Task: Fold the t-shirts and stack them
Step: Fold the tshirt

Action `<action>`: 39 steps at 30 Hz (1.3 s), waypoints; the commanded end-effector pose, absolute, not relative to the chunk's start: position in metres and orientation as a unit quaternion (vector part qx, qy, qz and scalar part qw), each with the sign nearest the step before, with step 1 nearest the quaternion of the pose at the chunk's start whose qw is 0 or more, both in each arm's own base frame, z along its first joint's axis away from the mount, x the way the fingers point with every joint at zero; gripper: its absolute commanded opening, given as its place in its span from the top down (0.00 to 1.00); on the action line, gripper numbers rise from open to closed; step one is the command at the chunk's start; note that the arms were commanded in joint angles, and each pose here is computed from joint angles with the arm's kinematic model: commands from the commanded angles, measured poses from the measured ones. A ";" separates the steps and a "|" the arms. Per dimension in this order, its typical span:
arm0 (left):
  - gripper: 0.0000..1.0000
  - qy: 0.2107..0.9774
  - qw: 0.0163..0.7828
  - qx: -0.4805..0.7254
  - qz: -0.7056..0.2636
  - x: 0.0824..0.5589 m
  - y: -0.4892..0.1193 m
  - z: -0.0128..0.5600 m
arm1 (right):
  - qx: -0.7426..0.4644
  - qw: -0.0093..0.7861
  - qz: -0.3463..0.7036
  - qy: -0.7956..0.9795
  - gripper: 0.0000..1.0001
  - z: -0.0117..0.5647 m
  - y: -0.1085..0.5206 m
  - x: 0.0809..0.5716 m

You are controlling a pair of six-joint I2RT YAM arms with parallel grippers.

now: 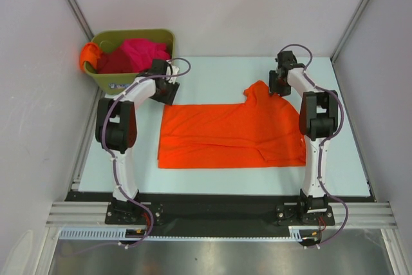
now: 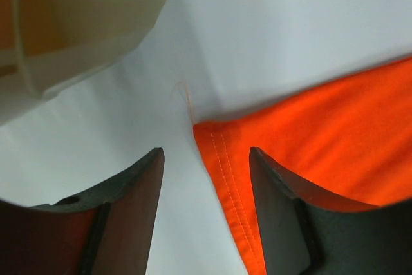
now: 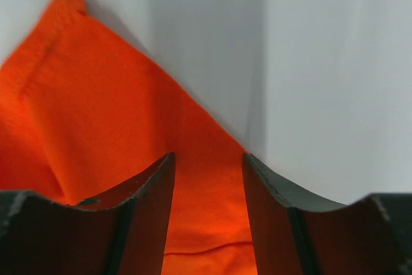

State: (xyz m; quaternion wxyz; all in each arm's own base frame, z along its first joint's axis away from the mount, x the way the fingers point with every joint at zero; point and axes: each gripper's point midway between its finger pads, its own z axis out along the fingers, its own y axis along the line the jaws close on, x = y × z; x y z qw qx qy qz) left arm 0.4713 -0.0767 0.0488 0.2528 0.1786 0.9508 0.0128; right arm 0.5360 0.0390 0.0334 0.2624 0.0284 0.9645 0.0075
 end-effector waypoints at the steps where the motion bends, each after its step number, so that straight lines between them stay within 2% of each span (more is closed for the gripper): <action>1: 0.39 0.953 0.248 0.175 0.003 0.479 -0.081 0.046 | 0.018 0.252 -0.003 0.967 0.47 0.035 0.034 0.537; 7: 0.40 0.958 0.224 0.179 -0.014 0.481 -0.086 0.027 | -0.024 0.218 -0.009 0.976 0.46 0.011 0.052 0.523; 12: 0.44 0.967 0.178 0.184 -0.013 0.463 -0.082 0.006 | -0.026 0.204 -0.014 0.979 0.48 0.007 0.053 0.514; 15: 0.50 0.966 0.177 0.190 -0.006 0.462 -0.079 0.003 | -0.023 0.211 -0.018 0.977 0.64 0.009 0.052 0.514; 16: 0.51 0.965 0.178 0.191 -0.002 0.464 -0.077 0.003 | -0.021 0.215 -0.022 0.976 0.75 0.012 0.051 0.515; 19: 0.60 0.966 0.171 0.194 -0.002 0.465 -0.077 0.003 | -0.018 0.224 -0.020 0.974 0.88 0.023 0.052 0.516; 21: 0.60 0.967 0.164 0.197 -0.005 0.464 -0.078 0.003 | -0.018 0.231 -0.020 0.973 0.92 0.031 0.052 0.517; 23: 0.55 0.969 0.148 0.199 -0.011 0.456 -0.079 0.003 | -0.019 0.243 -0.018 0.970 1.00 0.045 0.052 0.517; 25: 0.48 0.969 0.141 0.199 -0.021 0.448 -0.080 0.004 | -0.018 0.246 -0.018 0.969 1.00 0.050 0.052 0.513; 29: 0.42 0.968 0.159 0.188 -0.037 0.445 -0.081 0.023 | -0.012 0.264 -0.014 0.964 1.00 0.070 0.053 0.507; 34: 0.38 0.954 0.240 0.176 -0.023 0.462 -0.080 0.047 | 0.000 0.296 0.008 0.955 1.00 0.092 0.056 0.500; 36: 0.37 0.954 0.244 0.171 -0.007 0.470 -0.076 0.046 | 0.003 0.296 0.015 0.955 1.00 0.091 0.058 0.495; 37: 0.37 0.962 0.213 0.170 -0.005 0.464 -0.074 0.029 | 0.004 0.296 0.015 0.955 1.00 0.091 0.058 0.494; 39: 0.37 0.964 0.209 0.166 -0.006 0.471 -0.075 0.029 | 0.003 0.294 0.018 0.956 1.00 0.089 0.059 0.491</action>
